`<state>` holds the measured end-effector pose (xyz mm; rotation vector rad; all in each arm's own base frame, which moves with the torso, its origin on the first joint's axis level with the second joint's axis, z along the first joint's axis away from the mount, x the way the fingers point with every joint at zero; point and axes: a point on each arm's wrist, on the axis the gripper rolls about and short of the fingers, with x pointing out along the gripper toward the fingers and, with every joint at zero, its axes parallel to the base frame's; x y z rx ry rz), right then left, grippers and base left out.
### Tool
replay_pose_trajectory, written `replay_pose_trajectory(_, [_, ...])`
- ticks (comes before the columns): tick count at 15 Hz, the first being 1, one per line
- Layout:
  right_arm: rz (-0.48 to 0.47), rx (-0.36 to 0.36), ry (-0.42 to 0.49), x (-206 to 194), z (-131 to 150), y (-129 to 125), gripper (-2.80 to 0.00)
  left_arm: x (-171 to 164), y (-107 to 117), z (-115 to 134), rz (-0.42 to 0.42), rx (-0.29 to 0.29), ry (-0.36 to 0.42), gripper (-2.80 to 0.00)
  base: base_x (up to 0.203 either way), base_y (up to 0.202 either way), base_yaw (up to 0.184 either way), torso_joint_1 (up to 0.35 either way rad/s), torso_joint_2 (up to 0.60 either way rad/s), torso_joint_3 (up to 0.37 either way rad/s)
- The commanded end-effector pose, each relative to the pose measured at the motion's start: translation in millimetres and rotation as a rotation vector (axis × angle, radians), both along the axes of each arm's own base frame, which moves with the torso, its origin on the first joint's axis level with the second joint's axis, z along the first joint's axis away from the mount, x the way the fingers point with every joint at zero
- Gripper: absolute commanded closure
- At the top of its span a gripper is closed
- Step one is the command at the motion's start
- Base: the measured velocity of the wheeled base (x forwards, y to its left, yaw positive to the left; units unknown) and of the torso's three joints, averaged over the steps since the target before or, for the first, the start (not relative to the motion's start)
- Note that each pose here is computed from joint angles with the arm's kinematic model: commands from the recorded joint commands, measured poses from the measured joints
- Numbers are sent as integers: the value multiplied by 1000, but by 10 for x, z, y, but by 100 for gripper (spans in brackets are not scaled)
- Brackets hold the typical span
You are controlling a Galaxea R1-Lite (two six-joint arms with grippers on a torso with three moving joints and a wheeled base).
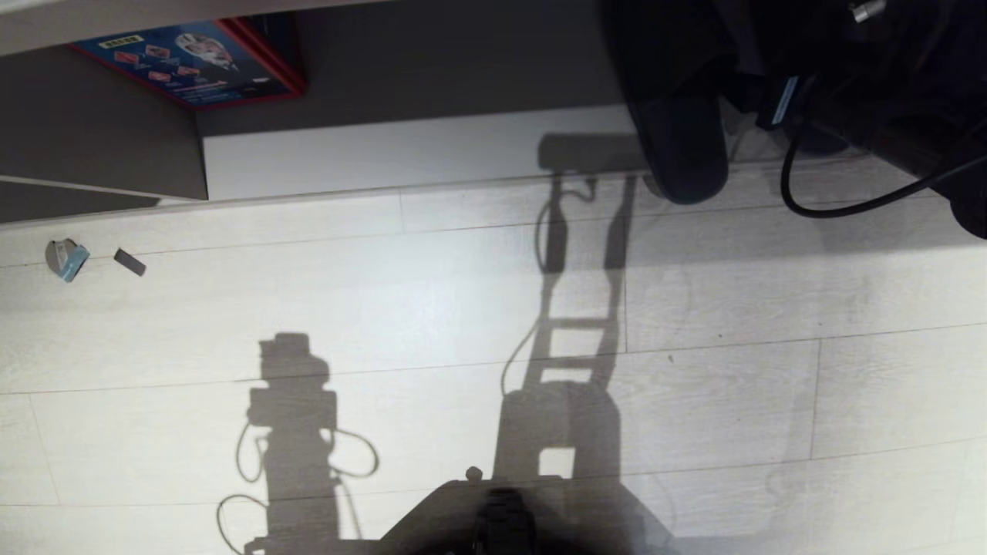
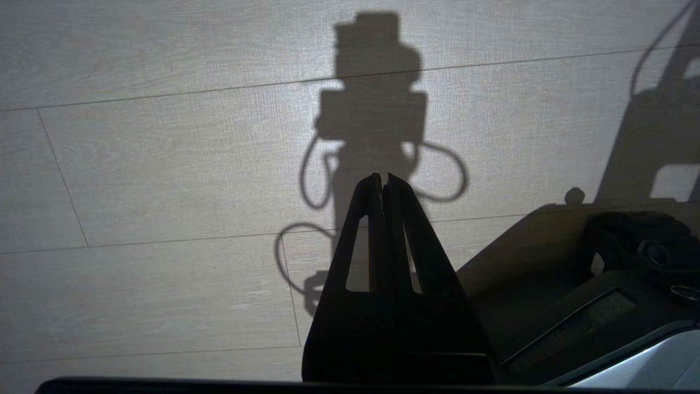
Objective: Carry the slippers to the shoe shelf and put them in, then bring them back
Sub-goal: Place the slippers into the shoe cabinet
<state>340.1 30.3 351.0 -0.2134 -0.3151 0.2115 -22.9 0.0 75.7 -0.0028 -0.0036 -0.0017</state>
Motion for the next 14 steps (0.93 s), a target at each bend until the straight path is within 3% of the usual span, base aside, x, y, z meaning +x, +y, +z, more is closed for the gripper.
replay_pose_trajectory(1, [-1, -4, 9, -117, -16, -8, -280, 1, 0, 1, 0, 0, 1, 0, 0, 0, 0, 0, 0, 0])
replay_pose_trajectory(5, [12, -9, 17, -381, -16, -22, -280, 1, 0, 1, 0, 0, 1, 0, 0, 0, 0, 0, 0, 0])
replay_pose_trajectory(8, [142, 12, 19, -491, 12, 77, -280, 1, 0, 1, 0, 0, 1, 0, 0, 0, 0, 0, 0, 0])
replay_pose_trajectory(9, [180, 25, 18, -518, 27, 160, 0, 1, 0, 1, 0, 0, 1, 0, 0, 0, 0, 0, 0, 0])
replay_pose_trajectory(14, [293, 33, 30, -517, 6, 581, 0, 1, 0, 1, 0, 0, 1, 0, 0, 0, 0, 0, 0, 0])
